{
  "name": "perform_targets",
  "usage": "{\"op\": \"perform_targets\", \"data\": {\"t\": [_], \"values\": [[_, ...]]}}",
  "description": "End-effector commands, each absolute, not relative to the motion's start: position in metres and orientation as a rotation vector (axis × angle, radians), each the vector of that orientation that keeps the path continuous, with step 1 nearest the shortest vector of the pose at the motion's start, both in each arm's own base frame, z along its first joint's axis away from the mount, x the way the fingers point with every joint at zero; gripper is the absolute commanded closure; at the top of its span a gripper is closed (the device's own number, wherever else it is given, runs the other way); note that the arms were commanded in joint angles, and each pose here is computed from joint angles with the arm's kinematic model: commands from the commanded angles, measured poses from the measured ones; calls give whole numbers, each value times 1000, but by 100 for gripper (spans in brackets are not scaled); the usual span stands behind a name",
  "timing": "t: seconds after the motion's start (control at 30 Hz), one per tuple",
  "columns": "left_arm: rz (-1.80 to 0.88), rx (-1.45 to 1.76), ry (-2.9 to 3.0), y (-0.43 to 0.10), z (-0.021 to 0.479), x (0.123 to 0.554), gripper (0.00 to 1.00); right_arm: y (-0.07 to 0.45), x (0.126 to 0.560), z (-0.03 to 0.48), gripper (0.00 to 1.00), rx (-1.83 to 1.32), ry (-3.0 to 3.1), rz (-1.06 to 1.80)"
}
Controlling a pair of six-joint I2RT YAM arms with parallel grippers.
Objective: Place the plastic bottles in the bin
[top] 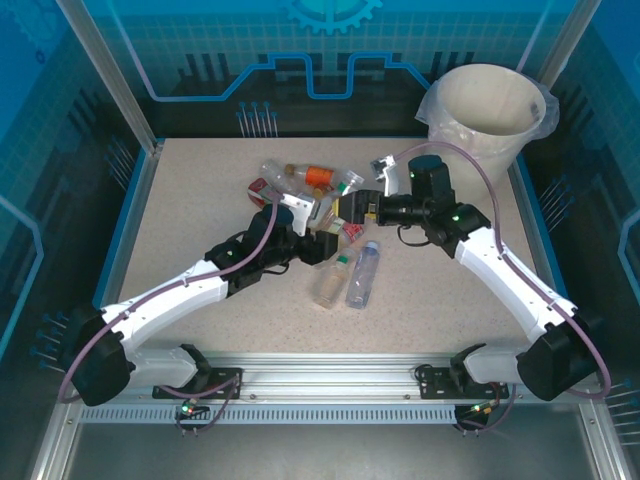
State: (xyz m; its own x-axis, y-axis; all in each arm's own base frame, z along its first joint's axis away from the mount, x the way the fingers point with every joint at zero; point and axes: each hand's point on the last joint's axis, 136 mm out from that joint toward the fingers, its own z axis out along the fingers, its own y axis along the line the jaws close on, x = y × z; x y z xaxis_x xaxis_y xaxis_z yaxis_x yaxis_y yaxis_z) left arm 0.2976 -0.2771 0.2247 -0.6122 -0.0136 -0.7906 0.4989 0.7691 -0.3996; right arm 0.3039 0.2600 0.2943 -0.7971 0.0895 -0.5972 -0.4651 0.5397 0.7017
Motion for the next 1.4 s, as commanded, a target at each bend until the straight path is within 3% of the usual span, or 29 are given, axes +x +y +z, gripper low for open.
{"op": "perform_targets", "data": {"t": [0.0,0.13,0.47,0.77,0.83,0.97,1.17,1.37], "values": [[-820,423,2024,-292,246,297,54,267,311,294,2,-253,2200,1215],[-768,447,2009,-297,246,297,54,271,309,290,9,-269,2233,1233],[-776,460,2007,-304,245,299,53,271,307,298,42,-315,2196,1229],[-808,436,2011,-306,240,299,46,263,311,301,54,-290,2180,1190],[-806,430,2022,-307,238,300,39,261,314,302,55,-278,2177,1176],[-811,393,2033,-304,243,302,2,248,323,301,57,-227,2173,1113],[-824,318,2007,-295,259,301,1,206,348,310,58,-110,2143,992],[-776,119,2030,-262,257,304,1,160,372,350,60,-48,2029,894]]}}
